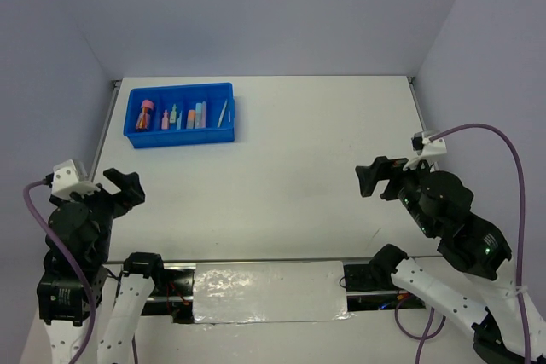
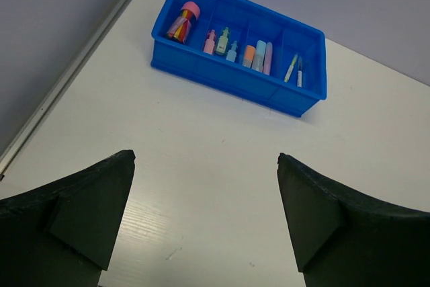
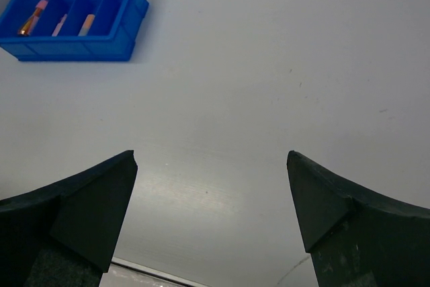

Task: Sort the stationery into containers
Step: Reset both arms

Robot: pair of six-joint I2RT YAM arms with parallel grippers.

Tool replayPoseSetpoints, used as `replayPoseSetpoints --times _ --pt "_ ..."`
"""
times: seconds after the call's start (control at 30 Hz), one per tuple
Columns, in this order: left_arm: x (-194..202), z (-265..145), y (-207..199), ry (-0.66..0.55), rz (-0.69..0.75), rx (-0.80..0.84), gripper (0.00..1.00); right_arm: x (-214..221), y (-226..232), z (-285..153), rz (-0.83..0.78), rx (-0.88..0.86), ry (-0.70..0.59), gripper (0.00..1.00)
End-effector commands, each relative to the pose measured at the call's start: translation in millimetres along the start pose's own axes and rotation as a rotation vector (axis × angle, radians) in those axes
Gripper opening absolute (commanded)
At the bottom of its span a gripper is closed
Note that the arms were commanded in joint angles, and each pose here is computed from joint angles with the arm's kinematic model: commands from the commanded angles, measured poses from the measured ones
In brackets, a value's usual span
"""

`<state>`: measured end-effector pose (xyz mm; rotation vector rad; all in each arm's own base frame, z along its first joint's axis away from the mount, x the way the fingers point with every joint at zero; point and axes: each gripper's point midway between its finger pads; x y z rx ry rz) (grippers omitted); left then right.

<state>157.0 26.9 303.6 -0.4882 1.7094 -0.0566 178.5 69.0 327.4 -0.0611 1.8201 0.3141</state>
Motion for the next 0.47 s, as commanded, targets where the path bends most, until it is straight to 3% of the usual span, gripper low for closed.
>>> replayPoseSetpoints --times 0.0,0.43 --pt "-10.5 1.8 2.6 -0.06 -0.033 -0.02 0.99 8.8 -6.5 5.2 0.026 0.042 0.004 1.0" --pt "-1.5 16.4 -2.8 -0.025 -0.034 -0.013 0.99 10.1 -4.2 6.3 0.032 0.03 0.0 1.0"
Point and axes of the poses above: each gripper's point midway between its finger pads, its own z axis out along the fingers, its own y axis along the line the jaws close on, x = y × z, and after that the axes turned 1 degree about -z, right-handed
